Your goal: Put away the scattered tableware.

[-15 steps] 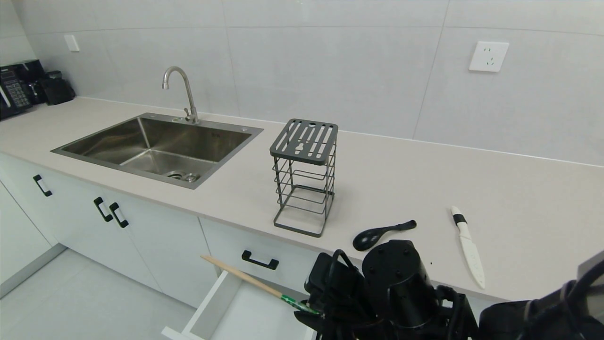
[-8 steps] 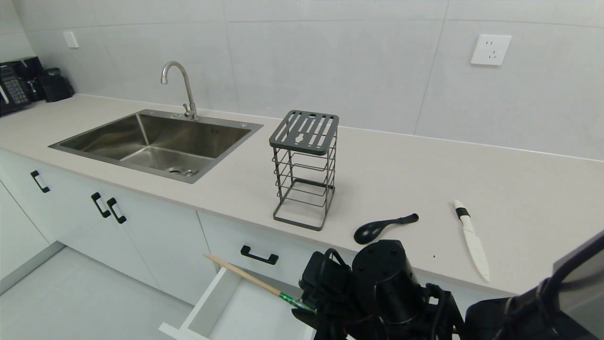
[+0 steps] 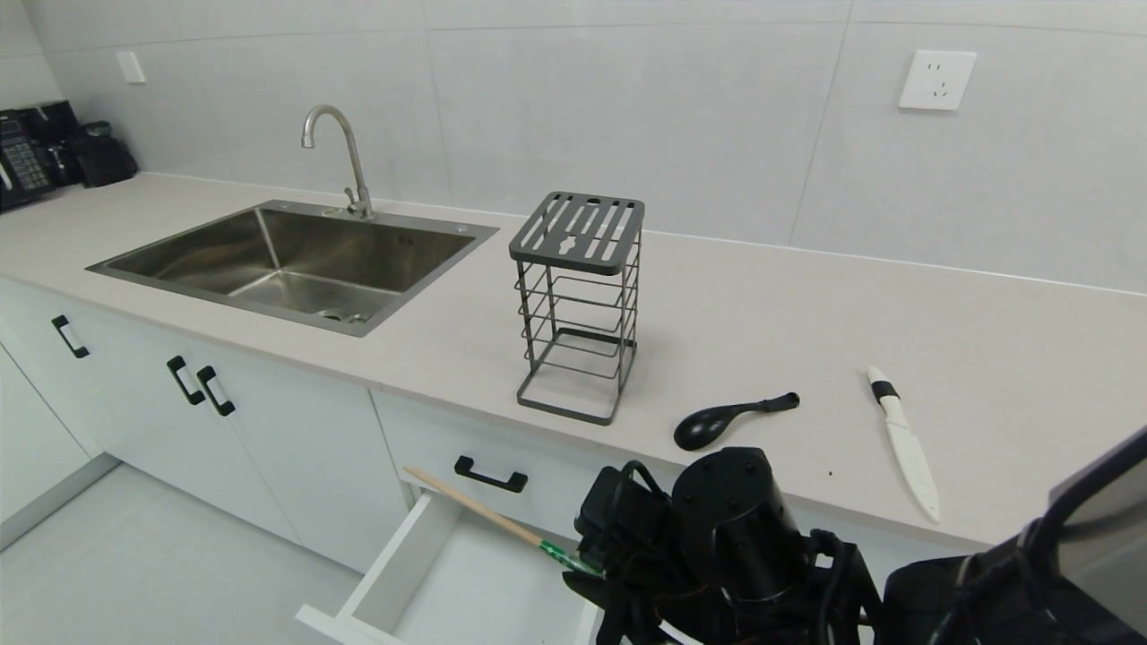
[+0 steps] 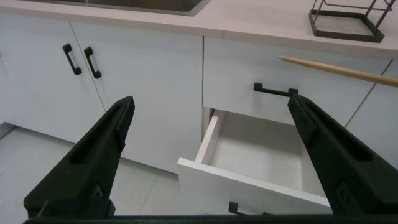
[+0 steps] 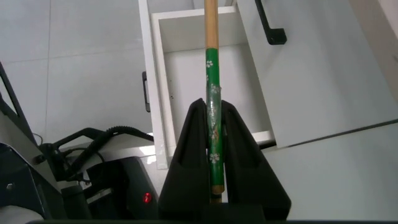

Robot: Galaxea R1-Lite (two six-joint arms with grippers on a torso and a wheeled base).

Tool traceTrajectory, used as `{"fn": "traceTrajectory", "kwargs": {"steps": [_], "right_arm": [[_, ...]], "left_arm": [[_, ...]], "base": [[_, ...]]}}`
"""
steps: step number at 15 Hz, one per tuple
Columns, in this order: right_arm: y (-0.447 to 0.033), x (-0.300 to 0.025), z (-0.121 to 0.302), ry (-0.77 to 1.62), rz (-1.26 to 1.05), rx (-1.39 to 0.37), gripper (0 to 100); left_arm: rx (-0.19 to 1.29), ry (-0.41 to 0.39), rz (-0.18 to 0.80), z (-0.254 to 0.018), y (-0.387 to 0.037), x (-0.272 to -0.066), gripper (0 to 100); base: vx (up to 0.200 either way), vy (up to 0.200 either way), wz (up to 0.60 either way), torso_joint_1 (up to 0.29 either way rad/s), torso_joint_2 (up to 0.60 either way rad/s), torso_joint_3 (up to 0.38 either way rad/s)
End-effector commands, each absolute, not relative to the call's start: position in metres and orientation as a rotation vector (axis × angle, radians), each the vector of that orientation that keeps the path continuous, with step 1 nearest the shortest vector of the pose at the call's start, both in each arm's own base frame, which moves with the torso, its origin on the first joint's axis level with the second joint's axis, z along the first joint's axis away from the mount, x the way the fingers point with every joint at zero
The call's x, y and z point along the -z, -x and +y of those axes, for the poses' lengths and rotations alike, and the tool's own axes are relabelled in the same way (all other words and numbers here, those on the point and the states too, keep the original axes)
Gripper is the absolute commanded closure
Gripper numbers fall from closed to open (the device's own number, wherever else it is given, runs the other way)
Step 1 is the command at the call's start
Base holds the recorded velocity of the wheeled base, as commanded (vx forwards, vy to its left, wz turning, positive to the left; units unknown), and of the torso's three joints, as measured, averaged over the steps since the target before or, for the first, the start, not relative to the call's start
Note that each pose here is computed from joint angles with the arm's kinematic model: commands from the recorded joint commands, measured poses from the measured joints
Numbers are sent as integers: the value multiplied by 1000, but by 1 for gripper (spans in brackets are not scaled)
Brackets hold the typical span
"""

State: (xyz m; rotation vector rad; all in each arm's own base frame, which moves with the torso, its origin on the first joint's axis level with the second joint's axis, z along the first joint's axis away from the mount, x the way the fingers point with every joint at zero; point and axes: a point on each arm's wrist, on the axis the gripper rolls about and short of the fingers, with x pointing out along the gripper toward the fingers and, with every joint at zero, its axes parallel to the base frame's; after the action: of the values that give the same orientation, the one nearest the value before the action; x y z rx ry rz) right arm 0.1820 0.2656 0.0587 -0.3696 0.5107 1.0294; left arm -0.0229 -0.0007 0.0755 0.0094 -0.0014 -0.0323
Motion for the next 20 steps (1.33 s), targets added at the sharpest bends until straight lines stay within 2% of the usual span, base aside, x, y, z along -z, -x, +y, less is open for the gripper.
{"fn": "traceTrajectory", "kwargs": {"steps": [1,6,14,18,20], "right_arm": [[-183,-59,267,369,509,-1031,100],[-186,-49,288,377,503,-1057,100],[-202,-20,305,433,589,-1044,100],[-225,-11,353,500,572,-1010,100],[-227,-8,363,517,583,-1013,100]], "left_arm": [[32,-9,1,-1,23,-75,0],[32,-9,1,-1,23,-75,0],[32,-9,1,-1,23,-75,0],[32,-9,1,-1,23,-75,0],[32,-9,1,-1,23,-75,0]], "base": [[0,0,0,-80,198,110],[0,0,0,-151,380,221],[0,0,0,-12,30,18],[0,0,0,-123,353,233],[0,0,0,-149,432,283]]}}
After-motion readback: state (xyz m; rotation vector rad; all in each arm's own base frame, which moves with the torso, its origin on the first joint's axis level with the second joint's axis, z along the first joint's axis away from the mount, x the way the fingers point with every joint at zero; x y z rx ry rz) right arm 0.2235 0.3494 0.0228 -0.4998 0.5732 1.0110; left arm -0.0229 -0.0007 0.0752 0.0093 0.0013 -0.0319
